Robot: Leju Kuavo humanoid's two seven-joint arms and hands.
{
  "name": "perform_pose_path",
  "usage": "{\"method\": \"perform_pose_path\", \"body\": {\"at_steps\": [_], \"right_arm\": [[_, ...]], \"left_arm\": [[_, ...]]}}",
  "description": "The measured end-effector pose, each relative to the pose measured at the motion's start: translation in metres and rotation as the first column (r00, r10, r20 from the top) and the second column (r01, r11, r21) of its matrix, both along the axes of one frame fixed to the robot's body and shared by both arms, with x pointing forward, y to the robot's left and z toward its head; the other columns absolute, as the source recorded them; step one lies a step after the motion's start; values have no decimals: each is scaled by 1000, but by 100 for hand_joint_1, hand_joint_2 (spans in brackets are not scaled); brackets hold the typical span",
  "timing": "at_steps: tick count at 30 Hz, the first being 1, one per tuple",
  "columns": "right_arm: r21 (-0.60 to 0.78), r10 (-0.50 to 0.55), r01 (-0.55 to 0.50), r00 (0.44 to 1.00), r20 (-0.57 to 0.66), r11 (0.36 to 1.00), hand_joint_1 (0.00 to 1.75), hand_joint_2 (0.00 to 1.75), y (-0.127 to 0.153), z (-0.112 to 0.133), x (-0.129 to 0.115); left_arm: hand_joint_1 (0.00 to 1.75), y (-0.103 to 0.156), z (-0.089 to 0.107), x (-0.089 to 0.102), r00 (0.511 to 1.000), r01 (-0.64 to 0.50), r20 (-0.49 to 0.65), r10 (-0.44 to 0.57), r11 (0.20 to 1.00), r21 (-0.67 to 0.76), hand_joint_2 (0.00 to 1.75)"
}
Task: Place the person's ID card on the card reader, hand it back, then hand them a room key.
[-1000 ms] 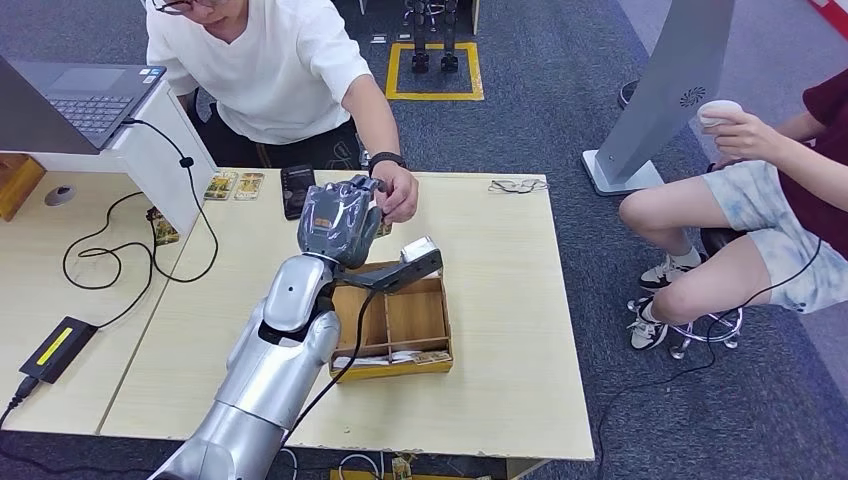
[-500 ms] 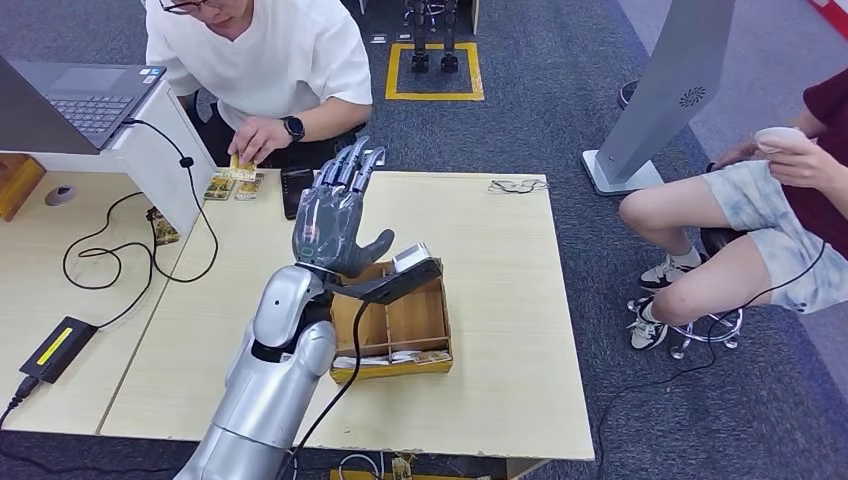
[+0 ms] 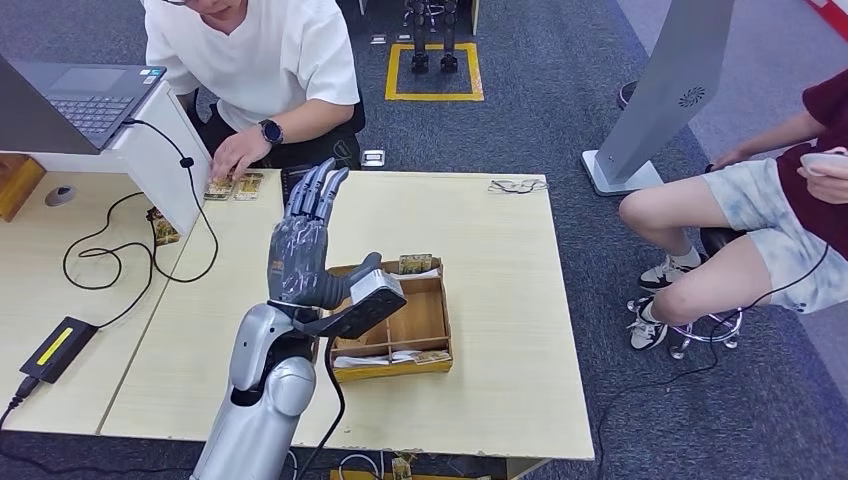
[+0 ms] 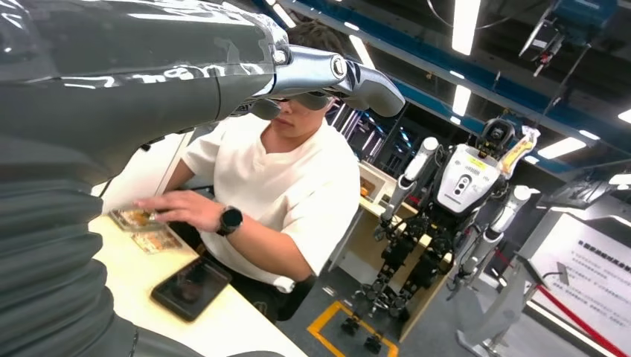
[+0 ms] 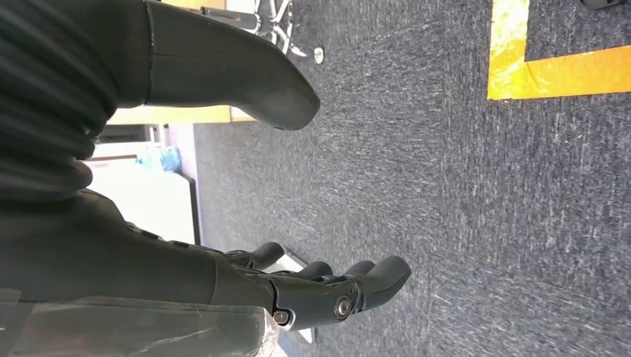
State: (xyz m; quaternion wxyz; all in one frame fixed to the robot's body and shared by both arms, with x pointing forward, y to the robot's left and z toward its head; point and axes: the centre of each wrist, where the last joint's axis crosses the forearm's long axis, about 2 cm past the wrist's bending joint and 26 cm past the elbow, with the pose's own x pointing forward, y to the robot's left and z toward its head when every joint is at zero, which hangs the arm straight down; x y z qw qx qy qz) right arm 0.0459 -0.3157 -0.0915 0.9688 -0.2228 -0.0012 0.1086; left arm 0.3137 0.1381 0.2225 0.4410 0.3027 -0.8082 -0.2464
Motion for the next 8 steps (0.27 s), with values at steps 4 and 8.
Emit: {"method": "perform_pose_path", "body": {"at_steps": [4, 8], "right_arm": [[-1, -21, 21, 1000, -1, 1000, 0, 175, 1, 1, -1], [-2, -42, 42, 999, -3, 999, 0, 175, 4, 2, -2]], "left_arm": [[0, 5, -7, -11, 1000, 7, 10, -6, 999, -48, 175], [0, 9, -13, -23, 1000, -4, 21, 6, 991, -130, 175]]}}
